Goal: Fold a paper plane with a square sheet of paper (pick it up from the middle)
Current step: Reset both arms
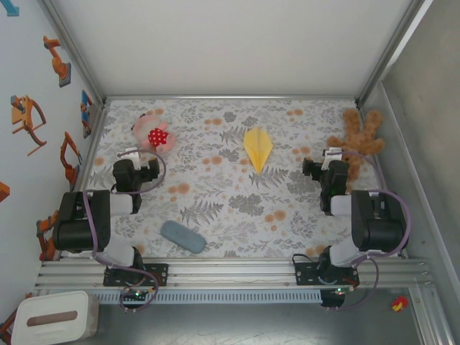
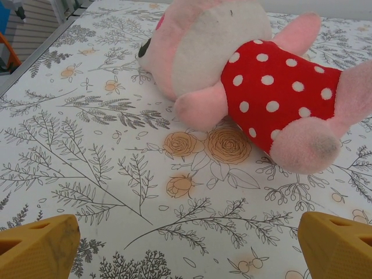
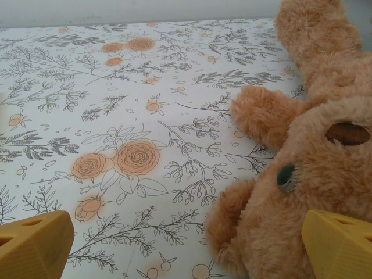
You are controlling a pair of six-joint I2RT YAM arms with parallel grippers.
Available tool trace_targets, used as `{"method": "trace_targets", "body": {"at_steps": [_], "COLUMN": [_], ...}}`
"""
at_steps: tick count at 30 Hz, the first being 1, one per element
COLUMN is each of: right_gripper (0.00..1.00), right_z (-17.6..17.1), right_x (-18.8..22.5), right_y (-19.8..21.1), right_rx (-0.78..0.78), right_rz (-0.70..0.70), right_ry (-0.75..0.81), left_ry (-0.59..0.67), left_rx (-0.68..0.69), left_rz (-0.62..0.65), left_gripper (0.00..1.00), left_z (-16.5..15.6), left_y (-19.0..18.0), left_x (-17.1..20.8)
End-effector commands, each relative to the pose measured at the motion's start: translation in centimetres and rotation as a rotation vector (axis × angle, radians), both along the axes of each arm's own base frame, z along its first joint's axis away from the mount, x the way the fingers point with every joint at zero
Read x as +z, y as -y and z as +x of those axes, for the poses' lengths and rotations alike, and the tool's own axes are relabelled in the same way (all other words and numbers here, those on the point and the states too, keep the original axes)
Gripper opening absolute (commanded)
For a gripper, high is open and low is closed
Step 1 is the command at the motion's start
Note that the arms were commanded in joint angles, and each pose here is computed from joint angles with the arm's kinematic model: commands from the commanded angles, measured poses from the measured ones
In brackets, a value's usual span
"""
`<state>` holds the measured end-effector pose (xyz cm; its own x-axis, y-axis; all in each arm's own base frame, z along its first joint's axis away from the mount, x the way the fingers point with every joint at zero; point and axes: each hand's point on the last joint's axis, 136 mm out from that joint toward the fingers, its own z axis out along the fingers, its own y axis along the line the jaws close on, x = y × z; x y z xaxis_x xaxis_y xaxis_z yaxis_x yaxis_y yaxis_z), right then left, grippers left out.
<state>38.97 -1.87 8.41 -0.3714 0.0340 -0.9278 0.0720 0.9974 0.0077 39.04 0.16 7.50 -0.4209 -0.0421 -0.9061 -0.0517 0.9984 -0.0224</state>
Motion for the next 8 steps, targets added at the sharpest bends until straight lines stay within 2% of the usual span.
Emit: {"method": "trace_targets", "body": {"at_steps": [1, 8], "right_gripper": [0.99, 0.99], "right_z": [0.59, 0.56], "right_x": [0.48, 0.46], "right_y": [0.23, 0.23], "right_rx": [-0.002, -0.002], "right_rz": [0.007, 0.006], "right_ry": [0.011, 0.011], "left_ry": [0.02, 0.016], "left_rx": [-0.007, -0.008], "left_rz": [0.016, 0.013], "left_gripper": [0.96, 0.96], "left_z": [0.69, 0.67], "left_y": [0.07, 0.06], "left_x": [0.79, 0.69]}}
